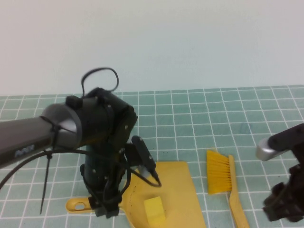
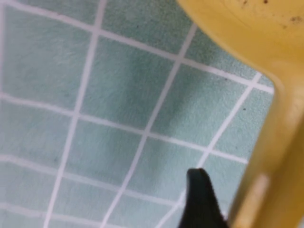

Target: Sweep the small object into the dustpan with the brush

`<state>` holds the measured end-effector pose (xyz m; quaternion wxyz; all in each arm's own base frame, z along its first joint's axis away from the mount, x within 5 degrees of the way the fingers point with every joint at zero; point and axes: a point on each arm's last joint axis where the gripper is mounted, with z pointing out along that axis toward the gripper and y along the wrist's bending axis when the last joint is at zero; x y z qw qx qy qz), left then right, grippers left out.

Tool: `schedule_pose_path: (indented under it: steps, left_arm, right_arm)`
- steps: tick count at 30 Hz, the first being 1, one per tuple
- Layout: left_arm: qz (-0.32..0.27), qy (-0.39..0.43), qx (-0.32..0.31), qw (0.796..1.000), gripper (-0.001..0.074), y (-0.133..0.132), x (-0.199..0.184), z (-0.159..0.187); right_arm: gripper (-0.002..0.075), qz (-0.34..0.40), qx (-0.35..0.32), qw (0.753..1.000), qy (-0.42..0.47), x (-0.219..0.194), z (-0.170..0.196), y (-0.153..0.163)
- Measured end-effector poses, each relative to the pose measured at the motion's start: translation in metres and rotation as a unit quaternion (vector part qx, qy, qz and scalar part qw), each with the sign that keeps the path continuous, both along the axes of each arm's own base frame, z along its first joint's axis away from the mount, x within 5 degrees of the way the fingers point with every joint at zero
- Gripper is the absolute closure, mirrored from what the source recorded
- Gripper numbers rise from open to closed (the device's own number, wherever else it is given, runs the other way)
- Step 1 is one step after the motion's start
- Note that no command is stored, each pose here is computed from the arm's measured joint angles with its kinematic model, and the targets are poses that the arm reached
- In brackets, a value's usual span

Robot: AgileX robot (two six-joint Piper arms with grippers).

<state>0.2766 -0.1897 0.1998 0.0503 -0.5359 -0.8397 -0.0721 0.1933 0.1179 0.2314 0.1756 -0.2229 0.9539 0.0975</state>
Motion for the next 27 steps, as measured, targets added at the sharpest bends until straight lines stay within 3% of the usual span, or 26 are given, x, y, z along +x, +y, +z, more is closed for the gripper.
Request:
schedule_pose_path:
  steps: [4, 8, 16, 22, 27]
  left_arm:
    - [0.078, -0.061, -0.02, 0.995, 0.0529, -0.002, 0.007, 0.036]
    - [0.125, -0.091, -0.056, 0.986, 0.0734, -0.007, 0.011, 0.08]
    - [0.159, -0.123, -0.233, 0.951, 0.0735, -0.016, -0.008, 0.152]
    - [0.161, -0.133, -0.37, 0.905, 0.0735, -0.02, -0.027, 0.191]
    - [0.162, -0.167, -0.437, 0.869, 0.0735, -0.022, -0.029, 0.21]
  right_arm:
    - [0.0638, 0.0, -0.031, 0.999, -0.043, -0.009, 0.017, -0.015]
    - [0.071, -0.007, -0.058, 0.994, -0.095, -0.017, 0.034, -0.029]
    - [0.0726, -0.035, -0.044, 0.98, -0.192, -0.049, 0.052, -0.055]
    - [0.0726, -0.04, -0.006, 0.969, -0.245, -0.086, 0.032, -0.075]
    - [0.0727, -0.063, 0.013, 0.966, -0.252, -0.105, 0.018, -0.086]
